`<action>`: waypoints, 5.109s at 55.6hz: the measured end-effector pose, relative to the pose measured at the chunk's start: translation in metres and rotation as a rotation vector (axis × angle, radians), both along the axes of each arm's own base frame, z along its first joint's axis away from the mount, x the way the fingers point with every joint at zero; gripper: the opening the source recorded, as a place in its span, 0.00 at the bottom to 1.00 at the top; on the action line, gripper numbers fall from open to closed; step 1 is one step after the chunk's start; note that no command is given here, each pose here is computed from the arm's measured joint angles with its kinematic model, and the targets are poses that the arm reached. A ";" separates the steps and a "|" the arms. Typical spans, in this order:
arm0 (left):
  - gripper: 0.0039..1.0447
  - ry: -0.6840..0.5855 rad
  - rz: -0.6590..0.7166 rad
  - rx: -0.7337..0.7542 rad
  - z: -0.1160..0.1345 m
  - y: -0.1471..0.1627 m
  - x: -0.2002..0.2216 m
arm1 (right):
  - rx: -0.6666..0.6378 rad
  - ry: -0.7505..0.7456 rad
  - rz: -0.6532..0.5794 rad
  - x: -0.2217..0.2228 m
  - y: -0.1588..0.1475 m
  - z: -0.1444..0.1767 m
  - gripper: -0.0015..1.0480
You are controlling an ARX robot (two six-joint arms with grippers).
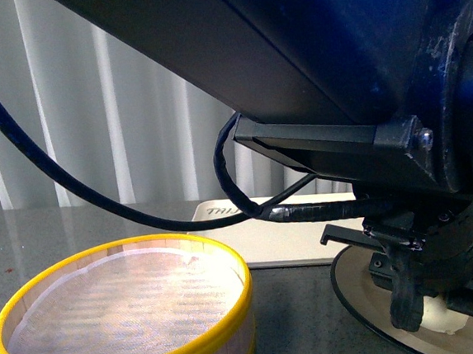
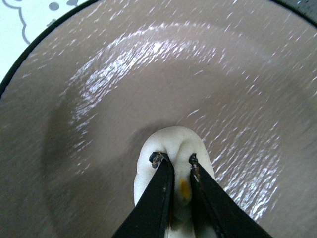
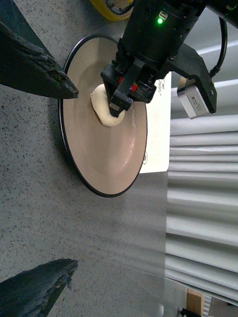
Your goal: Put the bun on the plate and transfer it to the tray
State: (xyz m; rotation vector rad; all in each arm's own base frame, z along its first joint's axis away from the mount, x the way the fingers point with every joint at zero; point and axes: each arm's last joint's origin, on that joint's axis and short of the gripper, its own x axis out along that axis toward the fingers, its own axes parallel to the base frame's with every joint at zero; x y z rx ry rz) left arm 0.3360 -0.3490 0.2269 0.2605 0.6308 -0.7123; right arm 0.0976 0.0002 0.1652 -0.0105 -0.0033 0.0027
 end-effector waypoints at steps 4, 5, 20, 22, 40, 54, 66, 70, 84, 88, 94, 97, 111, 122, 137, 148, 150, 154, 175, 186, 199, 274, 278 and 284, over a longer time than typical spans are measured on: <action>0.31 0.023 -0.013 -0.044 0.001 -0.001 0.000 | 0.000 0.000 0.000 0.000 0.000 0.000 0.92; 0.32 0.025 -0.015 -0.047 0.001 -0.001 0.000 | 0.000 0.000 0.000 0.000 0.000 0.000 0.92; 0.72 0.028 -0.024 -0.067 0.006 0.000 -0.001 | 0.000 0.000 0.000 0.000 0.000 0.000 0.92; 0.77 0.025 -0.022 -0.069 0.008 0.001 -0.001 | 0.000 0.000 0.000 0.000 0.000 0.000 0.92; 0.94 -0.021 0.015 -0.109 0.032 0.017 0.006 | 0.000 0.000 0.000 0.000 0.000 0.000 0.92; 0.94 -0.111 0.156 -0.215 0.073 0.055 0.021 | 0.000 0.000 0.000 0.000 0.000 0.000 0.92; 0.94 -0.153 0.660 -0.289 0.107 0.168 0.038 | 0.000 0.000 0.000 0.000 0.000 0.000 0.92; 0.94 -0.142 0.767 -0.290 0.106 0.196 0.039 | 0.000 0.000 -0.001 0.000 0.000 0.000 0.92; 0.92 -0.170 0.790 -0.311 0.106 0.202 0.037 | 0.000 0.000 -0.001 0.000 0.000 0.000 0.92; 0.80 -0.373 0.754 -0.333 0.099 0.207 0.028 | 0.000 0.000 0.000 0.000 0.000 0.000 0.92; 0.58 -0.605 0.711 -0.345 0.078 0.244 -0.010 | 0.000 0.000 -0.002 0.000 0.000 0.000 0.92; 0.44 -0.655 0.727 -0.330 0.063 0.269 -0.033 | 0.000 0.000 0.000 0.000 0.000 0.000 0.92; 0.04 -0.615 0.697 -0.271 0.004 0.304 -0.090 | 0.000 0.000 0.000 0.000 0.000 0.000 0.92; 0.04 -0.621 0.719 -0.262 -0.016 0.323 -0.122 | 0.000 0.000 0.000 0.000 0.000 0.000 0.92; 0.04 -0.624 0.717 -0.265 -0.036 0.336 -0.157 | 0.000 0.000 0.000 0.000 0.000 0.000 0.92; 0.04 -0.621 0.708 -0.267 -0.044 0.347 -0.173 | 0.000 0.000 0.000 0.000 0.000 0.000 0.92; 0.04 -0.622 0.716 -0.265 -0.045 0.348 -0.176 | 0.000 0.000 0.000 0.000 0.000 0.000 0.92; 0.04 -0.622 0.718 -0.264 -0.047 0.349 -0.181 | 0.000 0.000 0.000 0.000 0.000 0.000 0.92; 0.04 -0.642 0.712 -0.272 -0.055 0.349 -0.199 | 0.000 0.000 0.000 0.000 0.000 0.000 0.92; 0.04 -0.653 0.711 -0.277 -0.053 0.349 -0.207 | 0.000 0.000 0.000 0.000 0.000 0.000 0.92; 0.04 -0.655 0.711 -0.277 -0.051 0.349 -0.215 | 0.000 0.000 0.000 0.000 0.000 0.000 0.92; 0.73 -0.651 0.710 -0.274 -0.055 0.349 -0.240 | 0.000 0.000 0.000 0.000 0.000 0.000 0.92; 0.86 -0.651 0.710 -0.274 -0.055 0.349 -0.240 | 0.000 0.000 0.000 0.000 0.000 0.000 0.92; 0.95 -0.651 0.710 -0.273 -0.055 0.349 -0.240 | 0.000 0.000 0.000 0.000 0.000 0.000 0.92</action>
